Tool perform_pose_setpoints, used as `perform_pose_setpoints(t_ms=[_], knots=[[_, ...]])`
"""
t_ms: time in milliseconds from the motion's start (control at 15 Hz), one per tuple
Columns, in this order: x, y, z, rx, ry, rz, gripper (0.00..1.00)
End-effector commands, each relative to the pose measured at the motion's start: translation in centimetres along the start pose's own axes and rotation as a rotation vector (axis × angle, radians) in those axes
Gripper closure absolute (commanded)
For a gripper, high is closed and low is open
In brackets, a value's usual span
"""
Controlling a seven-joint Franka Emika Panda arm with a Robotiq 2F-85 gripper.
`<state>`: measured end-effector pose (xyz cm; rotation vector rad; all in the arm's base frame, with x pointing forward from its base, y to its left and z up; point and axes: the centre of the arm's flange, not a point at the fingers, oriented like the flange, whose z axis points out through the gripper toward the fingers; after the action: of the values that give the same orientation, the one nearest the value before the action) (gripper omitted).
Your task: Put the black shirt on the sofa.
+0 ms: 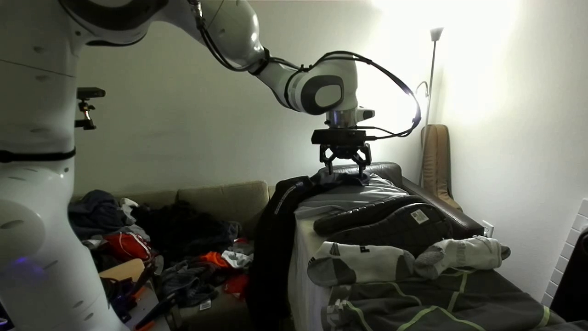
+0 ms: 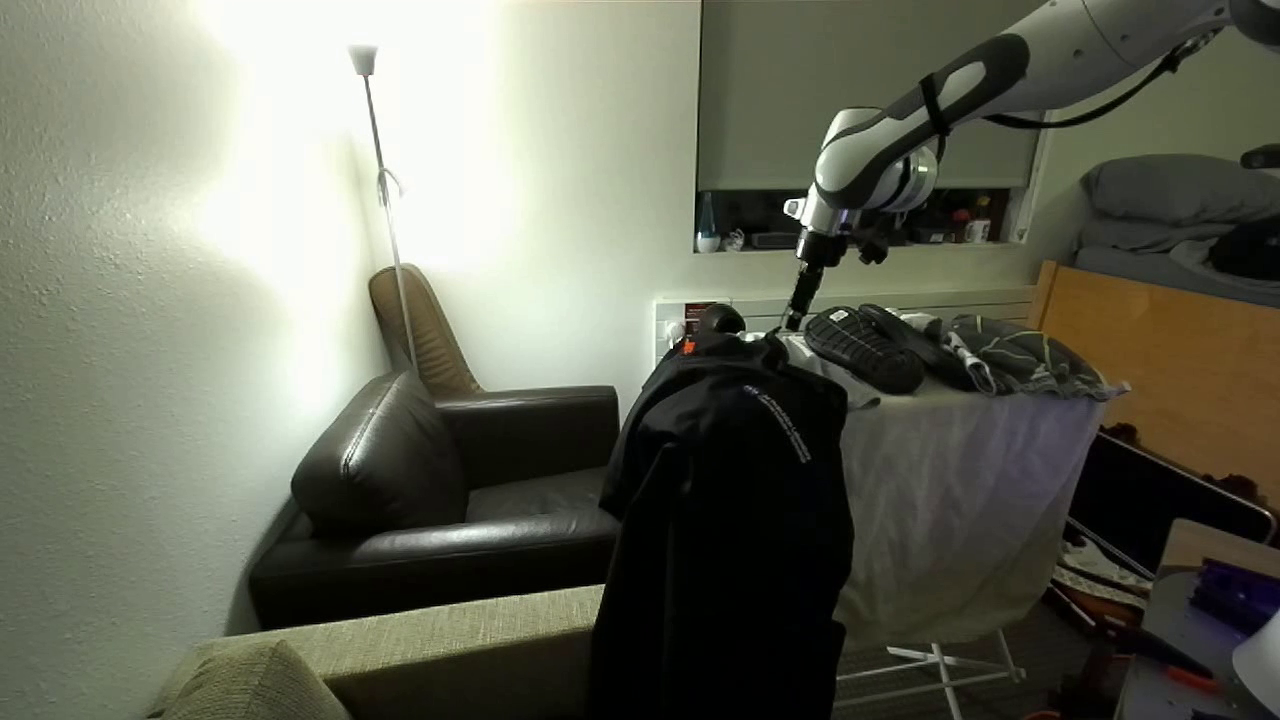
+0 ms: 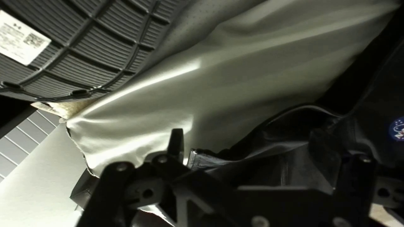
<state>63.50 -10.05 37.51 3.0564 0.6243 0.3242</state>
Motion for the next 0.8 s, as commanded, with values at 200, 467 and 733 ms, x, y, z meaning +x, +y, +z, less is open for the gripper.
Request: perform_pose_setpoints(t_ms=[200, 467, 733], knots=[[-0.4, -1.9, 3.3, 0.037, -0.027, 0.052, 0.00], [-0.6, -4.1, 5.6, 0.053, -0.024, 0.107, 0.00], [-0.5, -5.4, 6.2, 0.037, 0.033, 0.178, 0.00]])
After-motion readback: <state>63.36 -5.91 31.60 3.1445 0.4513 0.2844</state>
